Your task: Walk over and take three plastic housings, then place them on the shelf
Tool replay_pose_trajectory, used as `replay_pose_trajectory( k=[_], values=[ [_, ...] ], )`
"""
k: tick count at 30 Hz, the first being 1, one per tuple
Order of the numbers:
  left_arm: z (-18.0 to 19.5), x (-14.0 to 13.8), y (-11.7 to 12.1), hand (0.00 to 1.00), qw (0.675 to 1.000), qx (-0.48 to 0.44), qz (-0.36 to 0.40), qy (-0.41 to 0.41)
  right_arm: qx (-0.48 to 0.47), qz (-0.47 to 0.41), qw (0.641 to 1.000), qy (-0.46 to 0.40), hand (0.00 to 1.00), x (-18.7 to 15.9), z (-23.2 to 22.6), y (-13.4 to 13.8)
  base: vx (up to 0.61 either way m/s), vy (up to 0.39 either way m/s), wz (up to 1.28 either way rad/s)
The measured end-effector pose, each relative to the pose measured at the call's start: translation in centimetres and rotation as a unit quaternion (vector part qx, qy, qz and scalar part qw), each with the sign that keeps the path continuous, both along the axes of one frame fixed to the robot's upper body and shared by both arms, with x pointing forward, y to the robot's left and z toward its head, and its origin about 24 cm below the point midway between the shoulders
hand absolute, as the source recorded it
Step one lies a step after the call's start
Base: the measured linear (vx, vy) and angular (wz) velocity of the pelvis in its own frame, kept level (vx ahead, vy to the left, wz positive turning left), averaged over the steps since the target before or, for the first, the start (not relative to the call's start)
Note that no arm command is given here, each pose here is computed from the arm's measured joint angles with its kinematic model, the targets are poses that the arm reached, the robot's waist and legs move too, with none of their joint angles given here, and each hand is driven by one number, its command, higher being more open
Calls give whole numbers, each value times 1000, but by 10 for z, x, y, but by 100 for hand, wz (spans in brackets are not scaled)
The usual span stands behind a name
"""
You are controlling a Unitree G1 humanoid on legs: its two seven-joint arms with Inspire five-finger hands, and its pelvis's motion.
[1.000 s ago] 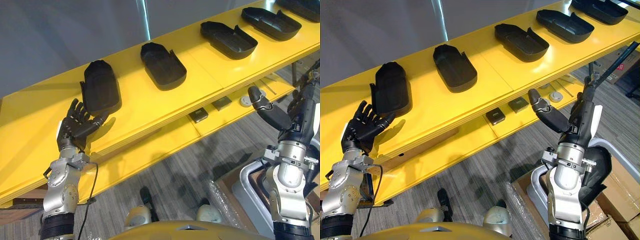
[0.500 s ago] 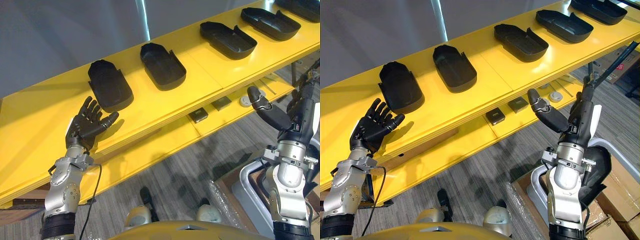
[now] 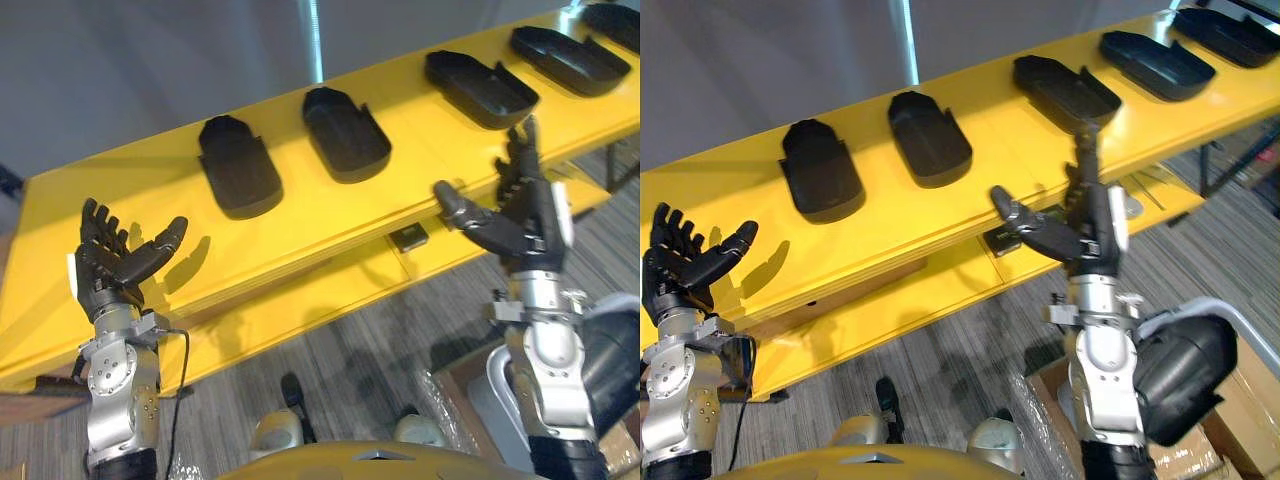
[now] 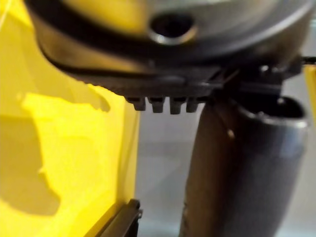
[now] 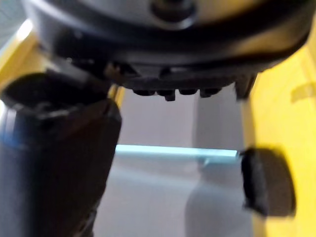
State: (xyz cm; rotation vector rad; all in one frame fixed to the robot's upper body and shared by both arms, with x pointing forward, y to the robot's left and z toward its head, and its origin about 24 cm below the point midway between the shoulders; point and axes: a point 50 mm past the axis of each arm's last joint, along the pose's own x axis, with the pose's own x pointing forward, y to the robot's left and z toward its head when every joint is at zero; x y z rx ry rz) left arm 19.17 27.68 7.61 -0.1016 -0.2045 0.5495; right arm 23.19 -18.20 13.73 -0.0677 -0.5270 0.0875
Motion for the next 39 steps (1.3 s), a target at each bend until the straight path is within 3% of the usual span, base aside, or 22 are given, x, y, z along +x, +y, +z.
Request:
replay_pose_trajectory(
  k=[3,7,15,20,27,39],
  values=[
    [5,0,-9,100,1000,16,-9,-7,-3,62,997,-35,100,13,16,29,-49,-13,54],
    [8,-11,-12,100,1000,23,-11,-9,11,64,997,-51,100,27,22,42,-11,-9,33],
    [8,-30,-27,100,999,10,-35,-14,25,13,1000,8,100,52,5,51,2,-8,14],
    [4,-34,-37,100,998,0,-57,-8,37,-27,995,88,100,69,-18,54,-24,-26,11],
    [-2,-39,-41,100,998,-17,-59,4,3,-13,987,162,100,78,-43,64,-19,-41,12],
    [-3,-36,-49,100,996,-20,-86,0,-26,17,981,193,100,83,-52,74,-15,-28,0]
  ],
)
